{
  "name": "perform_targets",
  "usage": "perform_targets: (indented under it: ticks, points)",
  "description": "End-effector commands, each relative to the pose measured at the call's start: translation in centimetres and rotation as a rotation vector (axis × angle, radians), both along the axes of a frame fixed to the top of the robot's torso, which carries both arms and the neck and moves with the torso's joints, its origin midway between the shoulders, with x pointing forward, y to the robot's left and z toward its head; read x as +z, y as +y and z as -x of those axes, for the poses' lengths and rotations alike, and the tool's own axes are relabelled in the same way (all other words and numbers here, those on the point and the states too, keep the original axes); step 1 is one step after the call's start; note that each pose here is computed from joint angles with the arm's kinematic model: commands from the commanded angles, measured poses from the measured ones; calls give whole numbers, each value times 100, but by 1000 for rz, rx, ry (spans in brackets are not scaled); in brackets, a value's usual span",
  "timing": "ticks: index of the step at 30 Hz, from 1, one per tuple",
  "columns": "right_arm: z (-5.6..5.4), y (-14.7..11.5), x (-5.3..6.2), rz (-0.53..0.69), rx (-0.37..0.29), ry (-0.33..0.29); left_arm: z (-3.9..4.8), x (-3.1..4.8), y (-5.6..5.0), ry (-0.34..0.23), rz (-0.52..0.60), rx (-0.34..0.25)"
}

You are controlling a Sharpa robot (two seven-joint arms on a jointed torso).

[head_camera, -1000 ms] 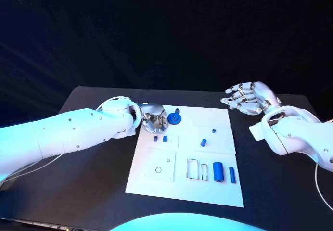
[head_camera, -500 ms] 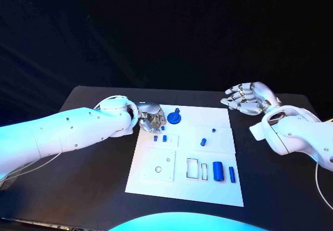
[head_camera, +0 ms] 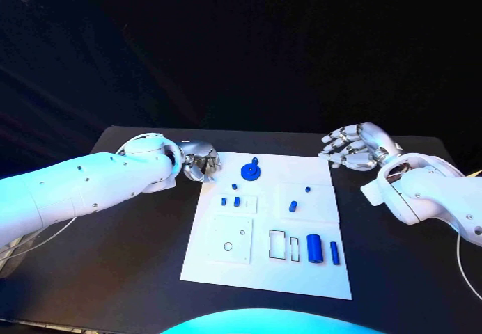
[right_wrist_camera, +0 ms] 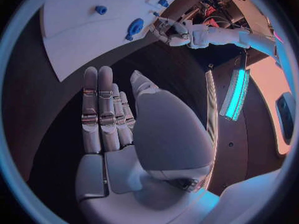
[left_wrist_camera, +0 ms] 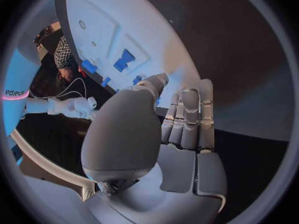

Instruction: Assemble the parts on the task board

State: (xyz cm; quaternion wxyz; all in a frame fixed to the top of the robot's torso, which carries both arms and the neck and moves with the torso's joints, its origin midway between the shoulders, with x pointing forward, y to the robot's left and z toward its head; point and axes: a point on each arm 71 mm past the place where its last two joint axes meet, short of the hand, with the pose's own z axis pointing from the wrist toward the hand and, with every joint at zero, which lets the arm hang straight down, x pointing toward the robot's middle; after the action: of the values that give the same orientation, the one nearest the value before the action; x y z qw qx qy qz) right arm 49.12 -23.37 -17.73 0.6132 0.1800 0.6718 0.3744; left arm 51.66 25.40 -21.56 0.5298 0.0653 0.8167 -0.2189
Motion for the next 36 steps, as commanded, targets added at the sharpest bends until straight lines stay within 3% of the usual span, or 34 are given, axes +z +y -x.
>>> perform_targets:
  ticks: [1, 5, 8, 13, 17, 24, 36]
  points:
    - [16, 70, -60, 143, 111, 32, -59, 100, 159, -6, 178, 74]
    - [24, 117, -125, 291, 190, 63, -83, 258, 286, -59, 401, 116]
    - [27, 157, -158, 398, 231, 60, -71, 361, 350, -70, 630, 177]
    - [37, 234, -197, 567, 285, 35, 4, 464, 385, -20, 1071, 349]
    - [34, 301, -235, 659, 317, 31, 85, 497, 366, 28, 1244, 386]
    - [50, 397, -315, 749, 327, 1, 175, 524, 316, 90, 1360, 367]
    - [82, 520, -373, 774, 339, -28, 234, 528, 266, 119, 1366, 366]
